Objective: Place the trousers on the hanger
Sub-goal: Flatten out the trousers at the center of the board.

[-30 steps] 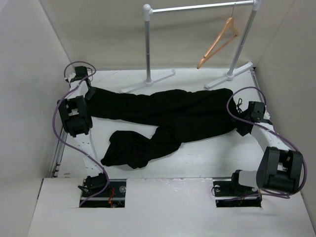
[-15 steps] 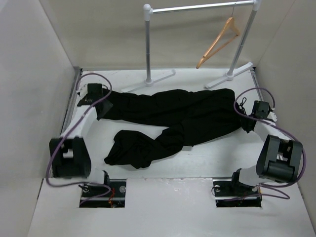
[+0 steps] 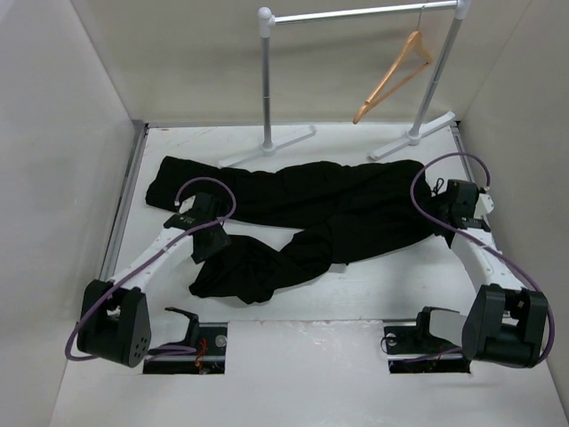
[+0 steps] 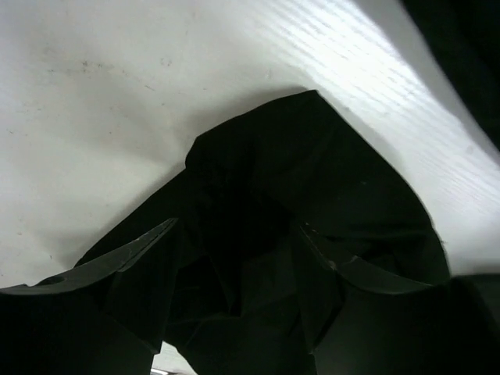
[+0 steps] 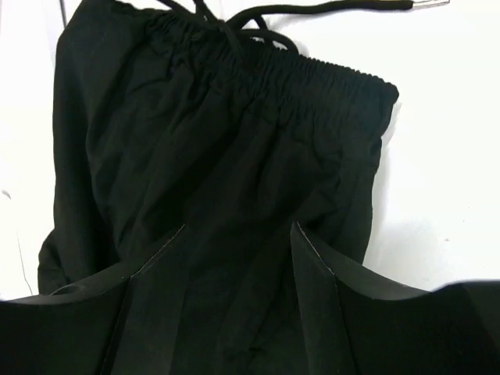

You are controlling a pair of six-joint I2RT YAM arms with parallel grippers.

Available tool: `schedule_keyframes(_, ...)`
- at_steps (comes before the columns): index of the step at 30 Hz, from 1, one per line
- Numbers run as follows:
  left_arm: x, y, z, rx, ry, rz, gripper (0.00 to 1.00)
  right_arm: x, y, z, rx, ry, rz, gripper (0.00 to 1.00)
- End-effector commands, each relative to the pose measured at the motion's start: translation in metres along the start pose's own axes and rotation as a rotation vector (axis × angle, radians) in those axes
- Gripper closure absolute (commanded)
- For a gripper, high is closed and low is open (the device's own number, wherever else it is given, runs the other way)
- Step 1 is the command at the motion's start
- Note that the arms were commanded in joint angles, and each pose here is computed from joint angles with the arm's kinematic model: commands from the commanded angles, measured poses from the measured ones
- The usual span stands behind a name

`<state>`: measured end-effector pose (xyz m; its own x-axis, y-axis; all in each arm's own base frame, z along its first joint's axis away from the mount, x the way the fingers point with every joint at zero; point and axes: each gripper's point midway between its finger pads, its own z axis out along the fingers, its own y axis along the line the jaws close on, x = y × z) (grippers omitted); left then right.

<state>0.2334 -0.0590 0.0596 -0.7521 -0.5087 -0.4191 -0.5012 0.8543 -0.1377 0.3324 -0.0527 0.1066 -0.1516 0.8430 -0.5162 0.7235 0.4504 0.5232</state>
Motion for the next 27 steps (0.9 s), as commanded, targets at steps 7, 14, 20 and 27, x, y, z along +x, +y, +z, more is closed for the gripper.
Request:
schedule_keyframes(7, 0.009, 0.014, 0.041, -0.112, 0.019, -0.012, 0.78, 0.022, -0.005, -0.008, -0.051, 0.038, -0.011, 0.41)
schedule_keyframes(14, -0.042, 0.019, -0.008, -0.059, -0.148, -0.133, 0.96, -0.004, -0.021, 0.038, 0.053, 0.016, 0.04, 0.41)
schedule_keyframes(20, -0.096, 0.063, -0.041, -0.139, -0.268, -0.254, 0.98, -0.007, -0.023, 0.068, 0.102, 0.048, 0.068, 0.64)
schedule_keyframes(27, -0.167, 0.094, -0.09, -0.194, -0.478, -0.435, 1.0, -0.024, -0.022, 0.048, 0.076, 0.007, 0.137, 0.93)
